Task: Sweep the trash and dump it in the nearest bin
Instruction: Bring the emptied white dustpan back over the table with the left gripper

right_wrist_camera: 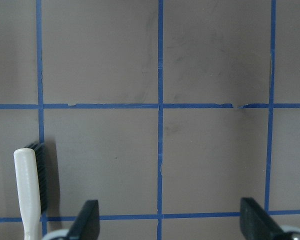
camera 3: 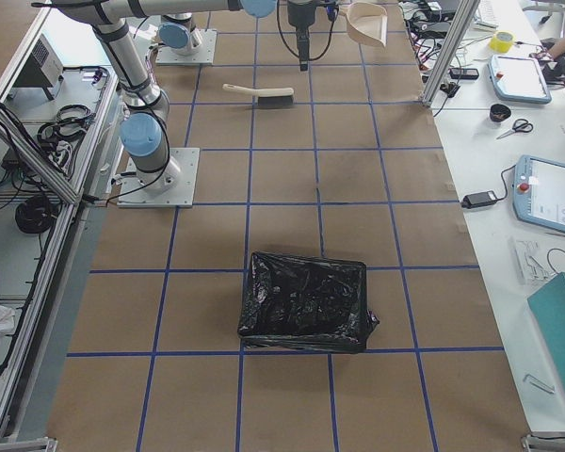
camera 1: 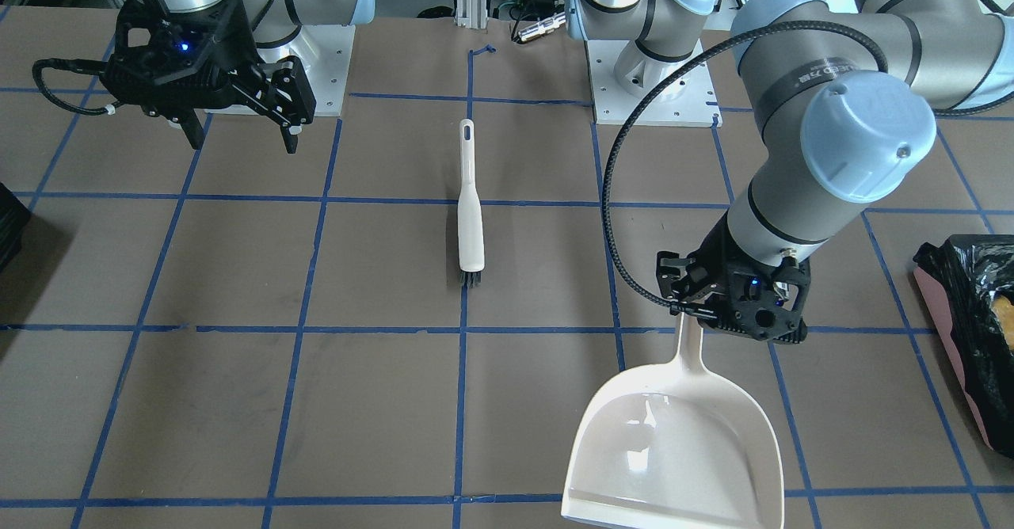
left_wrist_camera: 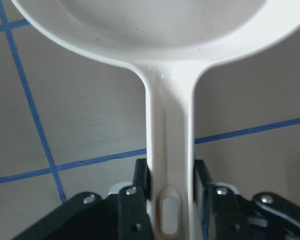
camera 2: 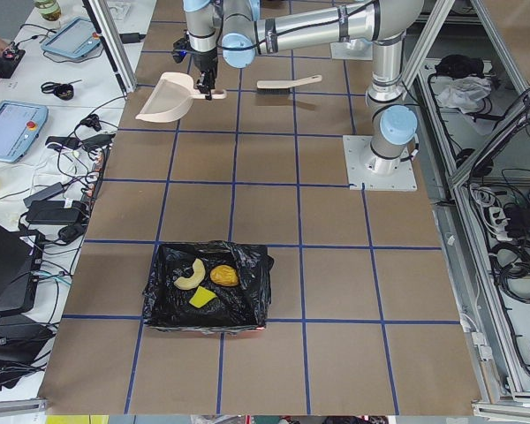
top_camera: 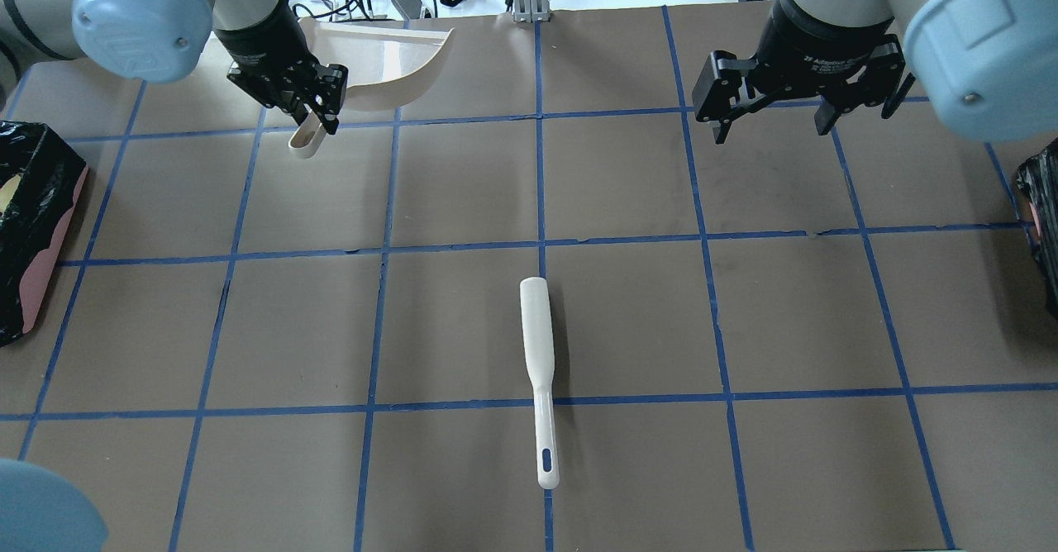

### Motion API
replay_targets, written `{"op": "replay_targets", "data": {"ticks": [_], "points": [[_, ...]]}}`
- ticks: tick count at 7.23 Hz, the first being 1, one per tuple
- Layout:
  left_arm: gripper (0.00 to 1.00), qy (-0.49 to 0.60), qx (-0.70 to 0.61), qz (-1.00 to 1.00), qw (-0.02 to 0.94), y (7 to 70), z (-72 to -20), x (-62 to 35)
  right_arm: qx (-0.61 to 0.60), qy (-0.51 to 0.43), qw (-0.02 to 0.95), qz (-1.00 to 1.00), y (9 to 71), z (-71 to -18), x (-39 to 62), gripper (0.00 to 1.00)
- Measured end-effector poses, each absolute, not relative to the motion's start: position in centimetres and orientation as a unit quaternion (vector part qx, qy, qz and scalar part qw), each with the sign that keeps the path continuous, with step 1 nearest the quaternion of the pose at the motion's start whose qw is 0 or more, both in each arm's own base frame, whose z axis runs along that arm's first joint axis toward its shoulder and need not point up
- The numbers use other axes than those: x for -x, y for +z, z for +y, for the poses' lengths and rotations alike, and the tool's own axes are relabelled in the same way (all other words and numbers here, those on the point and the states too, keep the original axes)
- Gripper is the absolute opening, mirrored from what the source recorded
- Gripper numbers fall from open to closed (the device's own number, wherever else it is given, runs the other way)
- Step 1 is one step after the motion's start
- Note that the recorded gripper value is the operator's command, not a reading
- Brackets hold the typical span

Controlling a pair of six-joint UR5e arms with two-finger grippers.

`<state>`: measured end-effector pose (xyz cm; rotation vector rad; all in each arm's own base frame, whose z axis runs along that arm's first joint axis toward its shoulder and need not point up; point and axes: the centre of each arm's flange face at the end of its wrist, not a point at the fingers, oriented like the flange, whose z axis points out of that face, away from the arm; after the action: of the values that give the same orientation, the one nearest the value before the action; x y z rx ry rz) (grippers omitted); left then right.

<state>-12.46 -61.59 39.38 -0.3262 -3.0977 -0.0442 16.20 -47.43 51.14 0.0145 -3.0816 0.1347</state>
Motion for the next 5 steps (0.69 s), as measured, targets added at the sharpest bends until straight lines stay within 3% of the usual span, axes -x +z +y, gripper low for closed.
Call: {"op": "replay_targets", "data": {"ticks": [5], "points": [[0.00, -0.037, 0.148, -0.988, -0.017, 34.4, -60.8, 24.0, -0.007, 0.042, 0.030, -0.999, 51.1, -47.4, -16.2, 1.00]]}}
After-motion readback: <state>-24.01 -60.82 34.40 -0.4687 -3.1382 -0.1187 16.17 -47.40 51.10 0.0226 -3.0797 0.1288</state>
